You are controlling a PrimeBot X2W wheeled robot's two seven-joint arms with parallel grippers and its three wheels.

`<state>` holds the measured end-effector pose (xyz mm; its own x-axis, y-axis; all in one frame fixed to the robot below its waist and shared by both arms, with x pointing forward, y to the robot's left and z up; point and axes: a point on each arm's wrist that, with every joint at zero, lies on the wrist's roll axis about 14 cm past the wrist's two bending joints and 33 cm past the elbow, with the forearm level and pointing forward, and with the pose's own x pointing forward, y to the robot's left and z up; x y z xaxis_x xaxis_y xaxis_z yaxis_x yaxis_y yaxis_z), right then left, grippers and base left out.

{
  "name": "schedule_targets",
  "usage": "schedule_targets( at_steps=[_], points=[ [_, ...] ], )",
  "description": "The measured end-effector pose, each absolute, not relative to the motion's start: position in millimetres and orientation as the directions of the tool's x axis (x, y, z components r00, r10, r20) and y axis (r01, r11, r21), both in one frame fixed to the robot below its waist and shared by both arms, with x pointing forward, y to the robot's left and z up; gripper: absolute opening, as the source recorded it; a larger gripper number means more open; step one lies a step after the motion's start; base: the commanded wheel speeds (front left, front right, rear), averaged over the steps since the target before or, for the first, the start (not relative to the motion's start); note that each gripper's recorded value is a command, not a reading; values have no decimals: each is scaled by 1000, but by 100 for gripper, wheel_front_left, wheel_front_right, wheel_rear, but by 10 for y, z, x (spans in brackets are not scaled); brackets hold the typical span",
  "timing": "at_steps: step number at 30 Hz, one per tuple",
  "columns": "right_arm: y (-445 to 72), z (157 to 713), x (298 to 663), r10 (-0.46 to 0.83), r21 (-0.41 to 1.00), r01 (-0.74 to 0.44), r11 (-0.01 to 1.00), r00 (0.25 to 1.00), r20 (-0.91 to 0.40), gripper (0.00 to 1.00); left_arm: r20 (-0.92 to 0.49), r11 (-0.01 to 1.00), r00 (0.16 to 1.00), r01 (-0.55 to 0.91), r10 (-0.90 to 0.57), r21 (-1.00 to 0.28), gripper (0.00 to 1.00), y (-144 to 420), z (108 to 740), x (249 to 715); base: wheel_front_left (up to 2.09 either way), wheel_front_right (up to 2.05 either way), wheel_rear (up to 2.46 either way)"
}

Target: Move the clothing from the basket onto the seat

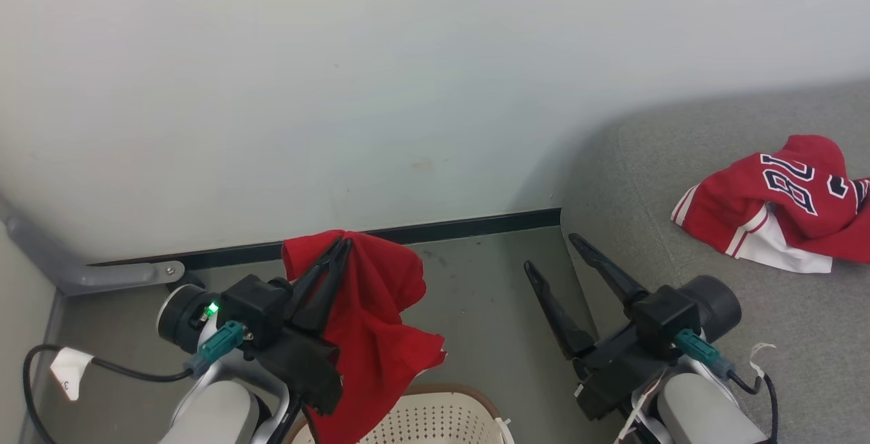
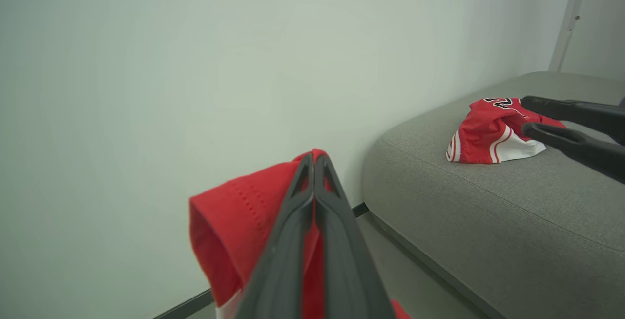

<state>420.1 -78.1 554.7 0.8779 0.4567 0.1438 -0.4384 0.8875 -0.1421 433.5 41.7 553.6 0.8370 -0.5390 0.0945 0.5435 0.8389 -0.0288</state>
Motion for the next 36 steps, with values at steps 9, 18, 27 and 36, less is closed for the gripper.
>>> schedule_targets(
  at_steps=[9,18,27,36],
  points=[
    [-269,5366,4170,607,-209,-586,783,793,52,100,119,818,814,574,-568,-20,0,258,5715,4310,0,0,0],
    [350,5144,3871,766,-219,-754,620,641,-38,100,122,806,801,591,-586,-11,0,208,5787,4238,0,0,0],
    [426,5022,3870,779,-210,-779,591,619,-99,100,151,776,767,630,-624,8,0,30,5923,4122,0,0,0],
    [473,4987,3941,777,-214,-785,582,614,-140,94,158,763,751,646,-641,22,0,-31,6001,4037,0,0,0]
  ],
)
